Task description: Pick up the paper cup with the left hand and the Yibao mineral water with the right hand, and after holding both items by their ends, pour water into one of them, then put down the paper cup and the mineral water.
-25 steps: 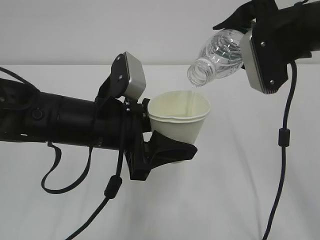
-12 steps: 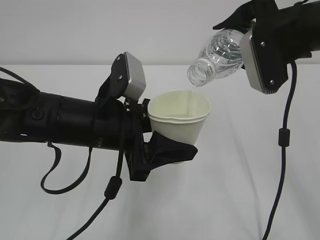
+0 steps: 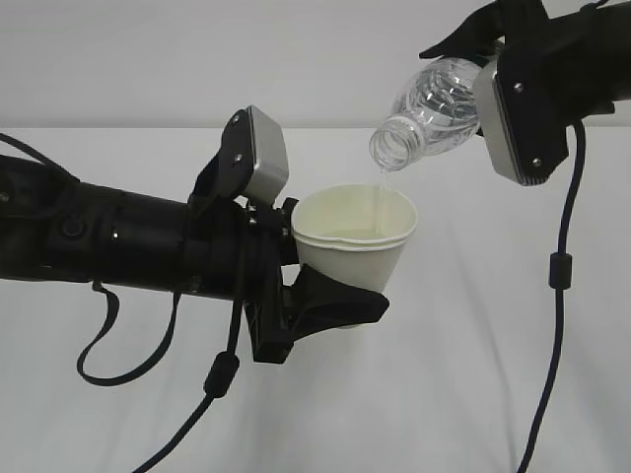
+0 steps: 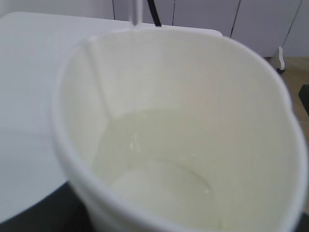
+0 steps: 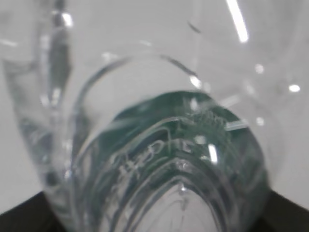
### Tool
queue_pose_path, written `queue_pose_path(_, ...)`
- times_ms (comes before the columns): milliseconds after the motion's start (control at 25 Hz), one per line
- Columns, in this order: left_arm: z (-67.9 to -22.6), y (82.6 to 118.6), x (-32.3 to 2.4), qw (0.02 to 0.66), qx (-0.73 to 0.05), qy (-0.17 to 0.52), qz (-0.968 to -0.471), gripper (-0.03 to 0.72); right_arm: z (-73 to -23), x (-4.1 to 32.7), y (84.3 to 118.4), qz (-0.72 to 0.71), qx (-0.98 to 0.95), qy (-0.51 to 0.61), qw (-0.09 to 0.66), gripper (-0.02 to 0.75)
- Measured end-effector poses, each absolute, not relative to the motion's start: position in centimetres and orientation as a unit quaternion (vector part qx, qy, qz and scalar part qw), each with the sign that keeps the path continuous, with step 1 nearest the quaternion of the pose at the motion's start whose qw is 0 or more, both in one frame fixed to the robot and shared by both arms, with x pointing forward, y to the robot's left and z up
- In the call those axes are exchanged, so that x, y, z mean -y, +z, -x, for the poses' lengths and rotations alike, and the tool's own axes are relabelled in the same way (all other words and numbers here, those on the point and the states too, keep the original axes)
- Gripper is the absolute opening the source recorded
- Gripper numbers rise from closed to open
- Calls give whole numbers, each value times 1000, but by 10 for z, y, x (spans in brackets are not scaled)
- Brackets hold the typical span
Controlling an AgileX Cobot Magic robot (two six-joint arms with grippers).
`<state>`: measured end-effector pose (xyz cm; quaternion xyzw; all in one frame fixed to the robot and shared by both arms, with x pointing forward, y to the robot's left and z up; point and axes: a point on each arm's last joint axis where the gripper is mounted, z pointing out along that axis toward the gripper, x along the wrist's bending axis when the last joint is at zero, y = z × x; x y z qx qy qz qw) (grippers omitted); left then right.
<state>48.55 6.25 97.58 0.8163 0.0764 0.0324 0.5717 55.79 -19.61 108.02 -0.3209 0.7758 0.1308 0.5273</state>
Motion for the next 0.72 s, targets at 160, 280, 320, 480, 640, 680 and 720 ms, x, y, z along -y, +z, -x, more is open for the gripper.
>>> queue_pose_path(160,-487,970,-62,565,-82,29,-820,431,-558,196,1080,322,-775,130,527,489)
queue_pose_path(280,-488,960,-61,559,-88,19,-824,431,-558,196,1080,322,-775,130,527,489)
queue_pose_path(320,-489,958,-61,557,-90,16,-826,431,-558,196,1080,322,-775,130,527,489)
queue_pose_path(480,-489,957,-60,557,-93,14,-825,431,-558,196,1080,322,-775,130,527,489)
queue_pose_path(640,-489,957,-60,559,-94,13,-824,431,-557,195,1080,324,-775,131,527,489)
queue_pose_path(680,-489,957,-60,560,-93,12,-823,431,-557,193,1080,325,-774,132,527,489)
queue_pose_path(720,-489,958,-60,563,-94,12,-821,431,-556,192,1080,327,-773,134,527,489)
